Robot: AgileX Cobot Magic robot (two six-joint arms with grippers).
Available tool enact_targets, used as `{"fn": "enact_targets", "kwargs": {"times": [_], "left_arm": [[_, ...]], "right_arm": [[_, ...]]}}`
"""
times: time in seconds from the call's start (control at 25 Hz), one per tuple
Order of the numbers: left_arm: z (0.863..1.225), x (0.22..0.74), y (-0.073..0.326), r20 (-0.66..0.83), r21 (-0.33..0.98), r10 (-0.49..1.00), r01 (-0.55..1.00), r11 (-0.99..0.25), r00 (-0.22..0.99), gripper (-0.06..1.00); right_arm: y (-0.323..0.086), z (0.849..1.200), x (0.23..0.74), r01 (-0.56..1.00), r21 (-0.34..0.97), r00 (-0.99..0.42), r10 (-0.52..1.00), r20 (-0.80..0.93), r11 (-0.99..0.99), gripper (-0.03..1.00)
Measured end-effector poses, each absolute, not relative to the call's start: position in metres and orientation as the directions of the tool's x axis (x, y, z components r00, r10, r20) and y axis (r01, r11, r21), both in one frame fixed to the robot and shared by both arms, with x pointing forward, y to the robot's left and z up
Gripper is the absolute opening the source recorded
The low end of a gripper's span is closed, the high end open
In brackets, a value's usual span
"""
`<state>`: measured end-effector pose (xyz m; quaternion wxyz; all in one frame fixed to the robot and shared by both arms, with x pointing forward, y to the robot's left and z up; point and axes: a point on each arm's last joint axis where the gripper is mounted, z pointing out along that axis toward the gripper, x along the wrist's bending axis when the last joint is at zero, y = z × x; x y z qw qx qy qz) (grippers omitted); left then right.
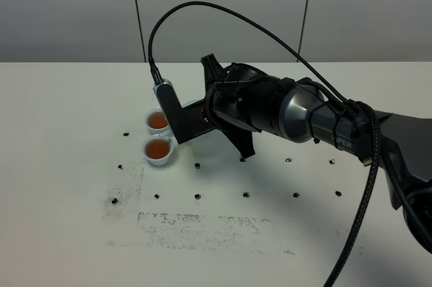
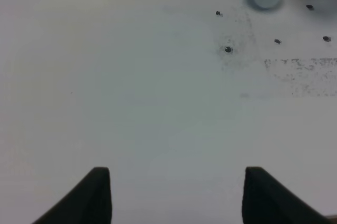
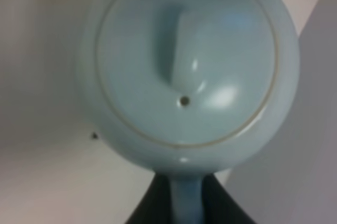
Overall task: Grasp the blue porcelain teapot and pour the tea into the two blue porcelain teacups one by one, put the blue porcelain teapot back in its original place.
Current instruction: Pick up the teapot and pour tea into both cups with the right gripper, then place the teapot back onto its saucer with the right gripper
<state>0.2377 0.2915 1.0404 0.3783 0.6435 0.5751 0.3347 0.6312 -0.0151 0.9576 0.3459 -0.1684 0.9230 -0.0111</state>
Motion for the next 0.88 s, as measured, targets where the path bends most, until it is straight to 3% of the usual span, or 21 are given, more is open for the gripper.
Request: {"fn": "enact_targets", "kwargs": {"times": [0.16, 0.32, 0.56, 0.76, 0.88], "left_arm": [[1.04, 0.238, 0.292, -0.004, 0.872, 0.993, 0.487, -0.052, 0.114, 0.51], [1.04, 0.238, 0.292, -0.004, 0.872, 0.993, 0.487, -0.052, 0.114, 0.51], [1.04, 0.238, 0.292, -0.004, 0.872, 0.993, 0.487, -0.052, 0.114, 0.51], [1.04, 0.238, 0.292, -0.004, 0.872, 0.993, 0.487, -0.052, 0.114, 0.51], [1.04, 0.238, 0.292, -0.004, 0.872, 0.993, 0.487, -0.052, 0.114, 0.51]], "right_arm": [[-0.021, 0.963, 0.63, -0.221, 0.005, -0.78, -0.174, -0.602, 0.975, 0.04], [-0.025, 0.991, 0.622, -0.122, 0.173, -0.83, -0.005, -0.558, 0.977, 0.04], [-0.039, 1.005, 0.613, 0.184, 0.361, -0.878, 0.318, -0.357, 0.914, 0.04], [-0.049, 0.978, 0.603, 0.521, 0.453, -0.769, 0.628, -0.12, 0.724, 0.04], [-0.051, 0.969, 0.599, 0.637, 0.472, -0.679, 0.734, -0.033, 0.61, 0.04]]}}
